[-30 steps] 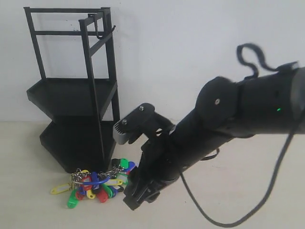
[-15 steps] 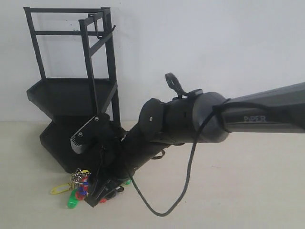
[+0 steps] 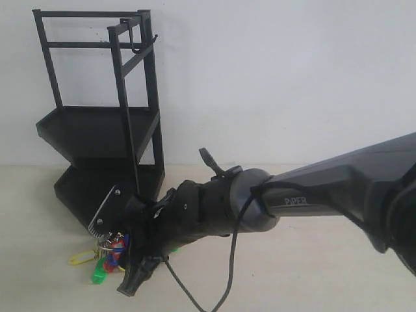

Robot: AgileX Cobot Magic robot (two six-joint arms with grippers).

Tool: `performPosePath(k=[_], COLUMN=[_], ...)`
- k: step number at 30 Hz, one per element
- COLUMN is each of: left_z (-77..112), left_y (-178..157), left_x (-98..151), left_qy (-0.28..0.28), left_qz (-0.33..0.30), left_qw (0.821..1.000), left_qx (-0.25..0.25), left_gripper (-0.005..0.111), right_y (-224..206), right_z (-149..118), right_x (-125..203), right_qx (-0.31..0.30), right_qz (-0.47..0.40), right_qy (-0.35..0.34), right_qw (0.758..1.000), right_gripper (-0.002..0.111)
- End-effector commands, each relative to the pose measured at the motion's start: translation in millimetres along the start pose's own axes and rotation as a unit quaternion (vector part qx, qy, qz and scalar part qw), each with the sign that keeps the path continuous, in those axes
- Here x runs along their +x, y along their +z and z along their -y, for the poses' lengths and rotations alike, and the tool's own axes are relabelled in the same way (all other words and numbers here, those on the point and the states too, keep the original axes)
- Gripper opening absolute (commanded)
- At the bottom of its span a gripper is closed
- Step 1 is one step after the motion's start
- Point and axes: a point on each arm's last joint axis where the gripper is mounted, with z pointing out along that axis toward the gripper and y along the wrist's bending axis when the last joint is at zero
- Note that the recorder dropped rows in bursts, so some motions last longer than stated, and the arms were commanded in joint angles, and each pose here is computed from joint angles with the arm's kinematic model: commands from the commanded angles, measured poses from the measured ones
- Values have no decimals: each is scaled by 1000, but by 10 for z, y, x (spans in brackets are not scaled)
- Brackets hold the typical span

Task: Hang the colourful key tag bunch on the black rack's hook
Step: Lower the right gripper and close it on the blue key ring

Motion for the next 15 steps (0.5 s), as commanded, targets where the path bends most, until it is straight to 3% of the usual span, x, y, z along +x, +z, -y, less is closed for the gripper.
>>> performPosePath(k=[1,15], left_z=[6,6], left_y=[1,1], left_x=[-9,-9], left_qy=[-3,-3], left_qz=[1,1], left_qw=[1000,1000], left_qx=[5,5], left_gripper=[4,4], right_y=[20,168], right_z=[41,-30], right_x=[-27,64], right_qx=[26,31], right_qz=[14,8], right_qy=[-21,-26], right_qw=[999,999], right_gripper=[62,62])
